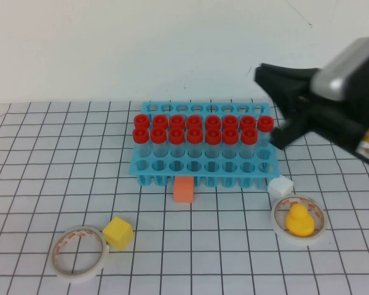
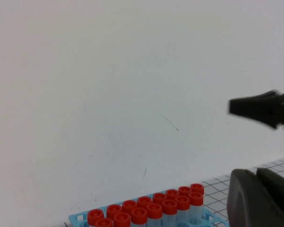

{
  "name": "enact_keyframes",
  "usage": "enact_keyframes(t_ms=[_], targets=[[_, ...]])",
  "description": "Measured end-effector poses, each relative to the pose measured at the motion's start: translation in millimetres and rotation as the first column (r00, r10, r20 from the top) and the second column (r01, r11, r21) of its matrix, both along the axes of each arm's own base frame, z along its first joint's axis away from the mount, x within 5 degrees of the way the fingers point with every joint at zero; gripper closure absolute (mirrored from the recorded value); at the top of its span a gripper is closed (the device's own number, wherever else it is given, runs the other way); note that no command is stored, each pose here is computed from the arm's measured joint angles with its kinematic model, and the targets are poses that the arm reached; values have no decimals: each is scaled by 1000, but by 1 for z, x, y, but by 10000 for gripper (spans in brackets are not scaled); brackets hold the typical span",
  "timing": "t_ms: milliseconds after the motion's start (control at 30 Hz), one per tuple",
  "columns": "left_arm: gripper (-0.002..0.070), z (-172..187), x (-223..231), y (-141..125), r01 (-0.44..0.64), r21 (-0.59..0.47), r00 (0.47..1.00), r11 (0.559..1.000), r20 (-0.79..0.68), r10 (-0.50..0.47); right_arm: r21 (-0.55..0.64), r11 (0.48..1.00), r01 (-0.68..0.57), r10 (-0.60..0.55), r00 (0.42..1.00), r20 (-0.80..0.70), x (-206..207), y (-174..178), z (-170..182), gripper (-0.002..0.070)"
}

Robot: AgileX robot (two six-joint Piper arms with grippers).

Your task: Place the test tubes

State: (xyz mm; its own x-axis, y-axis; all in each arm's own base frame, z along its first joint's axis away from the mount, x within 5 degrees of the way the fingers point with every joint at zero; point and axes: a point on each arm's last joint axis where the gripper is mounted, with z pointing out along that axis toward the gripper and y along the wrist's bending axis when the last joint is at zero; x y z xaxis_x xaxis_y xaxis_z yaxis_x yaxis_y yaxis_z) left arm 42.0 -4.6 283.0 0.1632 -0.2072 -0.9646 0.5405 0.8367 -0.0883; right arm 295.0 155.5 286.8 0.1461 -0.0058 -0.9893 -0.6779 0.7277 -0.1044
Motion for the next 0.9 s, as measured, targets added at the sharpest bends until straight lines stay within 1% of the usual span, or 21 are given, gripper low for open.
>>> enact_keyframes(t_ms=[100, 200, 300, 367, 500, 633, 667, 767, 900], targets=[[676, 0, 0, 0, 2, 0, 1000, 1000, 1, -2, -17, 1000, -14, 15, 1000, 24, -35, -13, 21, 668], [676, 0, 0, 0, 2, 0, 1000, 1000, 1, -2, -55, 998, -2, 4, 1000, 29, -65, -26, 33, 671], [676, 0, 0, 0, 2, 0, 1000, 1000, 1, -2, -84, 994, 62, -63, 998, -5, -91, -42, 41, 673], [676, 0, 0, 0, 2, 0, 1000, 1000, 1, -2, -102, 987, 124, -127, 992, -24, -108, -55, 44, 674], [676, 0, 0, 0, 2, 0, 1000, 1000, 1, -2, -131, 965, 229, -234, 972, -25, -142, -79, 43, 674], [676, 0, 0, 0, 2, 0, 1000, 1000, 1, -2, -131, 944, 304, -307, 952, -9, -176, -101, 32, 675], [676, 0, 0, 0, 2, 0, 1000, 1000, 1, -2, -121, 936, 330, -332, 943, 5, -191, -109, 25, 675], [676, 0, 0, 0, 2, 0, 1000, 1000, 1, -2, -95, 930, 355, -354, 935, 33, -210, -119, 13, 675], [676, 0, 0, 0, 2, 0, 1000, 1000, 1, -2, -79, 916, 393, -390, 920, 46, -225, -129, 2, 676]])
